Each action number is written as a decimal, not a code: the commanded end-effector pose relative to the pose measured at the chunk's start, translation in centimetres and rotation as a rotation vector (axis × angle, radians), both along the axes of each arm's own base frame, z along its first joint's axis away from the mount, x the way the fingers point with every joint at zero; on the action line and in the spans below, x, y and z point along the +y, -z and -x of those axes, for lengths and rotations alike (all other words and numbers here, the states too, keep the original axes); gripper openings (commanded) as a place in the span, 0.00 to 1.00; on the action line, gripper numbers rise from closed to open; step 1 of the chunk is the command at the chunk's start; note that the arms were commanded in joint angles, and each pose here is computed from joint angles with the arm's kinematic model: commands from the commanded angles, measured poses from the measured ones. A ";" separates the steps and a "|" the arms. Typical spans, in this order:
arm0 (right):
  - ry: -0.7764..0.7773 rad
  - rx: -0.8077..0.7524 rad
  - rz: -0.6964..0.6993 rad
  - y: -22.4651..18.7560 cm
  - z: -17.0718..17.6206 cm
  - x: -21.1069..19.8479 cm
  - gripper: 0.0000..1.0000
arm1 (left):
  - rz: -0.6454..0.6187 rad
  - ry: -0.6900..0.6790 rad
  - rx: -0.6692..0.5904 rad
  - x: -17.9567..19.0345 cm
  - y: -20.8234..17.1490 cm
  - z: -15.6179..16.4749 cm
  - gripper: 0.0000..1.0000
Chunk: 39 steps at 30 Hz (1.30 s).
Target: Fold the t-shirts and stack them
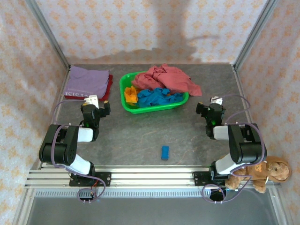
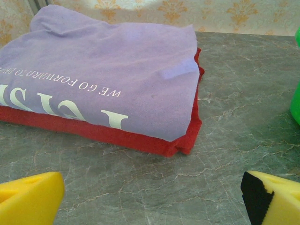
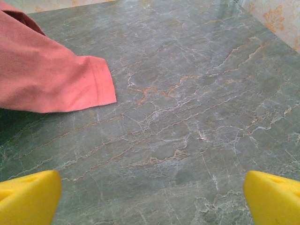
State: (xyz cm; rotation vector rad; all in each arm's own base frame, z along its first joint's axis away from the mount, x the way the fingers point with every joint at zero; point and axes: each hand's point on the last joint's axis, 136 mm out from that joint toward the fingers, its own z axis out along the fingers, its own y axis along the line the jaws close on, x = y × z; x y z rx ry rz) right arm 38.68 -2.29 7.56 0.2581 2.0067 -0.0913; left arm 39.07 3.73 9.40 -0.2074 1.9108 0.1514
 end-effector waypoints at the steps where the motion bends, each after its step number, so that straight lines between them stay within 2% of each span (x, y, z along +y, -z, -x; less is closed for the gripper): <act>1: 0.019 -0.069 0.008 -3.3 -0.4 -0.2 0.99 | -0.028 -0.023 -0.040 0.3 -1.7 0.4 1.00; 4: 0.127 0.003 -0.024 -5.7 1.7 -1.4 0.99 | -0.063 -0.108 -0.057 0.8 -5.5 2.0 1.00; 8: 0.239 0.088 -0.111 -8.2 5.0 -2.2 0.99 | 0.055 -0.124 -0.024 0.3 -9.9 3.5 0.99; 11: 0.169 0.126 -0.176 -10.5 6.1 -0.3 0.99 | 0.151 -0.130 0.072 -0.3 -11.5 4.7 1.00; 14: 0.009 0.191 -0.214 -13.4 5.8 3.0 0.99 | 0.269 -0.093 0.191 -2.0 -12.0 5.8 0.99; 17: -0.091 0.304 -0.193 -15.3 4.9 5.4 0.99 | 0.467 -0.070 0.256 -4.5 -11.2 6.3 0.99; 21: -0.220 0.512 -0.230 -15.4 2.8 8.9 0.99 | 0.733 -0.007 0.344 -9.5 -8.7 6.2 0.99; 27: -0.447 0.694 -0.258 -13.5 -0.6 15.9 0.99 | 0.856 0.100 0.380 -16.5 -7.5 5.9 0.99; 31: -0.575 0.727 -0.340 -11.7 -2.7 20.4 0.99 | 0.901 0.098 0.399 -18.6 -6.6 6.1 0.99; 35: -0.604 0.760 -0.371 -9.6 -5.3 22.3 0.99 | 0.960 0.108 0.420 -20.6 -5.4 6.0 0.99; 39: -0.555 0.790 -0.349 -7.4 -7.8 22.2 0.99 | 1.026 0.120 0.410 -22.4 -5.0 4.5 0.99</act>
